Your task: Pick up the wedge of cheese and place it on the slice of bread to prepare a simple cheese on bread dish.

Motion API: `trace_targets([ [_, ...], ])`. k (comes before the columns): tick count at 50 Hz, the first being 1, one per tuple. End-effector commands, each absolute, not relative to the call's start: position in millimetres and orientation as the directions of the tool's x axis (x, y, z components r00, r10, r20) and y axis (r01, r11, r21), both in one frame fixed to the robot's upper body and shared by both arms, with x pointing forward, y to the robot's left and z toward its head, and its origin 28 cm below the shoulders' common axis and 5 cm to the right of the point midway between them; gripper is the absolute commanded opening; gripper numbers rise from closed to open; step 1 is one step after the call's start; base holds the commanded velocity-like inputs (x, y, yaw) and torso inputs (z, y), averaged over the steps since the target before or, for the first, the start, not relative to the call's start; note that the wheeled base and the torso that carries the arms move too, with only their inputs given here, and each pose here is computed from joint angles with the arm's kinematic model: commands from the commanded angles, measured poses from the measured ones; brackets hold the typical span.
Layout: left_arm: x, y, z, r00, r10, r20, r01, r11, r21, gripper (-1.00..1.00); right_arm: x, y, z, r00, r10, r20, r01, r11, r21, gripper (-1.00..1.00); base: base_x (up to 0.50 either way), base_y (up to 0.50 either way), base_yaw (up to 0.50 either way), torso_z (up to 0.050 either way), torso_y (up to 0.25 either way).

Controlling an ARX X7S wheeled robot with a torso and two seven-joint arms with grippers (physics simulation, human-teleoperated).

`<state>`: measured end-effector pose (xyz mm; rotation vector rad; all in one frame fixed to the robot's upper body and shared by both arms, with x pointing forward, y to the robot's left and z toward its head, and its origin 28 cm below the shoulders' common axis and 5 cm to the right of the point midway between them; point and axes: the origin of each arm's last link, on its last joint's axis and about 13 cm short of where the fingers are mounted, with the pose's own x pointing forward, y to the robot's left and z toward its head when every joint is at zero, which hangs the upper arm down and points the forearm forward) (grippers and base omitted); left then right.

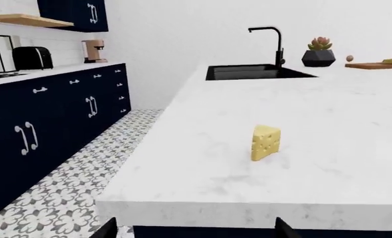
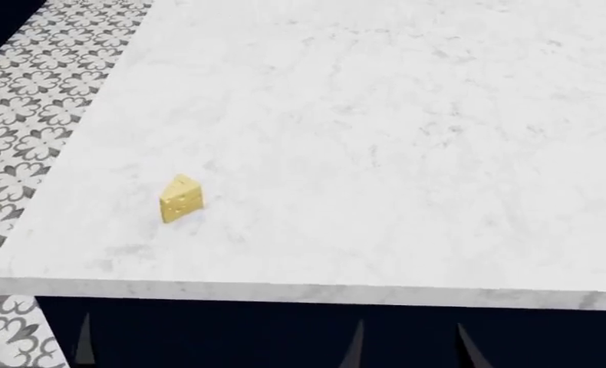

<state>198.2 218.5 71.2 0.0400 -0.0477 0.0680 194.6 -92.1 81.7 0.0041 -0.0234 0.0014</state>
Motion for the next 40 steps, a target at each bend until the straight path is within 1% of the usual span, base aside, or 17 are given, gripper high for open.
trace_targets([
  [1, 172, 226, 156, 0.986, 0.063, 0.156, -0.079, 0.992, 0.098, 1.00, 172, -91, 152, 0.996, 0.006, 0.089, 0.000, 0.998, -0.060, 1.00, 0.00, 0.00, 0.00, 0.050, 0.000],
  [6, 179, 228, 189, 0.981, 0.070, 0.179, -0.097, 0.984, 0.146, 1.00, 181, -92, 186, 0.993, 0.028, 0.118, -0.016, 0.995, -0.098, 1.00, 0.00, 0.00, 0.00, 0.050, 0.000],
  [8, 178, 229, 200, 0.978, 0.075, 0.196, -0.106, 0.982, 0.154, 1.00, 183, -96, 202, 0.988, -0.040, 0.147, 0.057, 0.992, -0.115, 1.00, 0.00, 0.00, 0.00, 0.050, 0.000],
  [9, 177, 229, 206, 0.978, 0.071, 0.198, -0.103, 0.983, 0.155, 1.00, 182, -94, 209, 0.988, -0.027, 0.152, 0.046, 0.991, -0.127, 1.00, 0.00, 0.00, 0.00, 0.050, 0.000],
  [10, 175, 231, 208, 0.976, 0.072, 0.204, -0.102, 0.984, 0.144, 1.00, 178, -87, 210, 0.987, 0.063, 0.148, -0.039, 0.987, -0.159, 1.00, 0.00, 0.00, 0.00, 0.050, 0.000],
  [11, 172, 232, 202, 0.976, 0.072, 0.208, -0.103, 0.985, 0.140, 1.00, 179, -85, 200, 0.988, 0.093, 0.122, -0.075, 0.987, -0.142, 1.00, 0.00, 0.00, 0.00, 0.050, 0.000],
  [20, 171, 232, 202, 0.976, 0.072, 0.208, -0.103, 0.985, 0.140, 1.00, 179, -85, 199, 0.988, 0.093, 0.122, -0.075, 0.987, -0.142, 1.00, 0.00, 0.00, 0.00, 0.049, 0.000],
  [21, 168, 235, 201, 0.962, 0.103, 0.253, -0.150, 0.973, 0.175, 1.00, 177, -82, 198, 0.984, 0.116, 0.136, -0.089, 0.977, -0.193, 1.00, 0.00, 0.00, 0.00, 0.029, 0.000],
  [22, 167, 235, 200, 0.968, 0.109, 0.227, -0.143, 0.980, 0.140, 1.00, 177, -82, 198, 0.987, 0.100, 0.130, -0.074, 0.978, -0.195, 1.00, 0.00, 0.00, 0.00, 0.000, 0.000],
  [23, 167, 237, 202, 0.969, 0.112, 0.219, -0.136, 0.986, 0.100, 1.00, 176, -80, 201, 0.979, 0.128, 0.161, -0.105, 0.984, -0.144, 1.00, 0.00, 0.00, 0.00, 0.000, 0.000],
  [24, 167, 237, 201, 0.970, 0.108, 0.216, -0.136, 0.984, 0.118, 1.00, 177, -80, 203, 0.976, 0.130, 0.173, -0.109, 0.986, -0.127, 1.00, 0.00, 0.00, 0.00, 0.000, 0.000],
  [28, 165, 236, 200, 0.970, 0.101, 0.220, -0.130, 0.984, 0.120, 1.00, 179, -76, 206, 0.970, 0.166, 0.179, -0.135, 0.975, -0.177, 1.00, 0.00, 0.00, 0.00, 0.000, 0.000],
  [29, 165, 237, 199, 0.970, 0.101, 0.220, -0.129, 0.985, 0.116, 1.00, 180, -75, 206, 0.967, 0.179, 0.183, -0.151, 0.976, -0.158, 1.00, 0.00, 0.00, 0.00, 0.000, 0.000],
  [30, 165, 237, 199, 0.970, 0.104, 0.222, -0.132, 0.984, 0.119, 1.00, 180, -75, 207, 0.967, 0.176, 0.182, -0.141, 0.972, -0.190, 1.00, 0.00, 0.00, 0.00, 0.000, 0.000],
  [33, 163, 238, 200, 0.969, 0.109, 0.220, -0.131, 0.987, 0.090, 1.00, 183, -74, 207, 0.963, 0.188, 0.194, -0.155, 0.973, -0.172, 1.00, 0.04, 0.34, 0.00, 0.000, 0.000],
  [40, 163, 238, 200, 0.970, 0.105, 0.222, -0.126, 0.988, 0.086, 1.00, 186, -74, 207, 0.958, 0.208, 0.196, -0.175, 0.970, -0.171, 1.00, 0.06, 0.36, 0.00, 0.000, 0.000],
])
